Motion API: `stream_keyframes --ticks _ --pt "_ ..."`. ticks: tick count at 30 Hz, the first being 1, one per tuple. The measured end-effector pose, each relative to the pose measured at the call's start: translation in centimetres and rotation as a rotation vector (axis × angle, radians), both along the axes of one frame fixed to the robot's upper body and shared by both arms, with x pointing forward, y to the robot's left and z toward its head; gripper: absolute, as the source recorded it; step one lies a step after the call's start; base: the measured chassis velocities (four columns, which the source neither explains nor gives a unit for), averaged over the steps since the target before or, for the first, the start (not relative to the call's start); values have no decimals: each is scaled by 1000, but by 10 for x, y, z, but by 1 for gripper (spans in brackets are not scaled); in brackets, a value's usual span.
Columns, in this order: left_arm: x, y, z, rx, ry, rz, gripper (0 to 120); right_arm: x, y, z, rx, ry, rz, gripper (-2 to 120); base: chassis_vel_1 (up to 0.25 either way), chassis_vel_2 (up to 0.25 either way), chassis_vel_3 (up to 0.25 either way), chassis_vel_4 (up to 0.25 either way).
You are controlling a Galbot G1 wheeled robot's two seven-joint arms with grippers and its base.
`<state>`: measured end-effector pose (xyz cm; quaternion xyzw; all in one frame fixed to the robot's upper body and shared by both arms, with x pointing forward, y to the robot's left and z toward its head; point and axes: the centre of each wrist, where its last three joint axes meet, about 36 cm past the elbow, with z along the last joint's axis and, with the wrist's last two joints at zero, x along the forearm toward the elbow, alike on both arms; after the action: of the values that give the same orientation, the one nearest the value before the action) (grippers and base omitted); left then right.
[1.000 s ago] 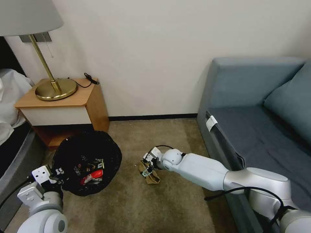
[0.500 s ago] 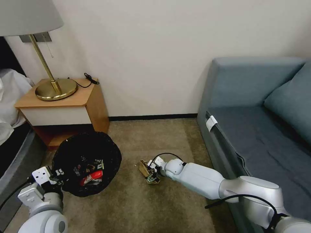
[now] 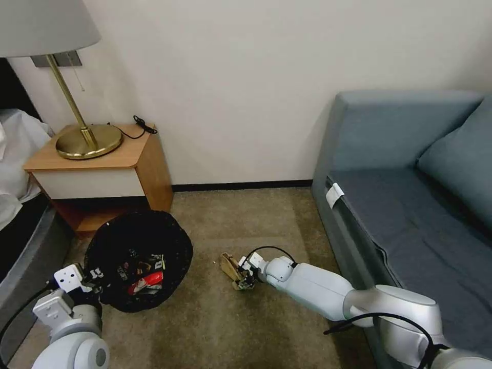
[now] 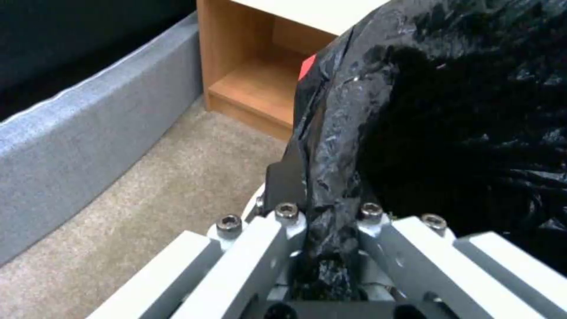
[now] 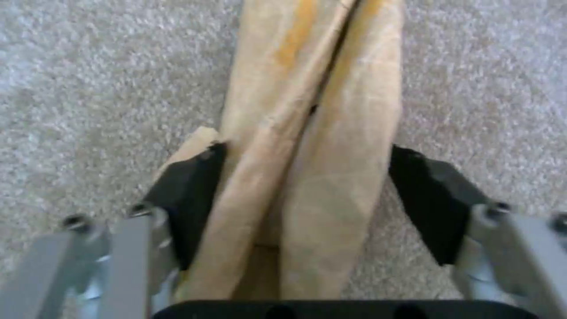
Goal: Pick up the trash bin, then pick up the garbage on the floor and place it into the trash bin.
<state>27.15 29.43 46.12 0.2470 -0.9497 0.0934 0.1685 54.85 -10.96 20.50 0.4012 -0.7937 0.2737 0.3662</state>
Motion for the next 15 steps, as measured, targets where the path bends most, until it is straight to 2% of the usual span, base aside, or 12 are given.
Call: stream_keyframes --ticks 2,3,7,8,11,13,15 --pt "0 0 -1 1 1 1 3 -1 -1 -2 9 0 5 59 0 0 0 0" --pt "0 0 -1 1 1 1 3 -1 -1 -2 9 0 5 59 0 0 0 0" --pt "1 0 -1 2 -1 2 3 -2 -2 -3 20 -1 12 42 0 0 0 0" --pt "1 0 -1 2 -1 2 3 -2 -2 -3 20 -1 12 42 0 0 0 0" --pt "1 1 -2 2 -1 3 3 -3 -4 -2 28 -2 19 26 0 0 0 0" --pt "1 1 -2 2 -1 3 3 -3 -4 -2 28 -2 20 26 0 0 0 0" --pt "1 1 -2 1 -2 3 3 -2 -4 0 38 -3 26 13 0 0 0 0"
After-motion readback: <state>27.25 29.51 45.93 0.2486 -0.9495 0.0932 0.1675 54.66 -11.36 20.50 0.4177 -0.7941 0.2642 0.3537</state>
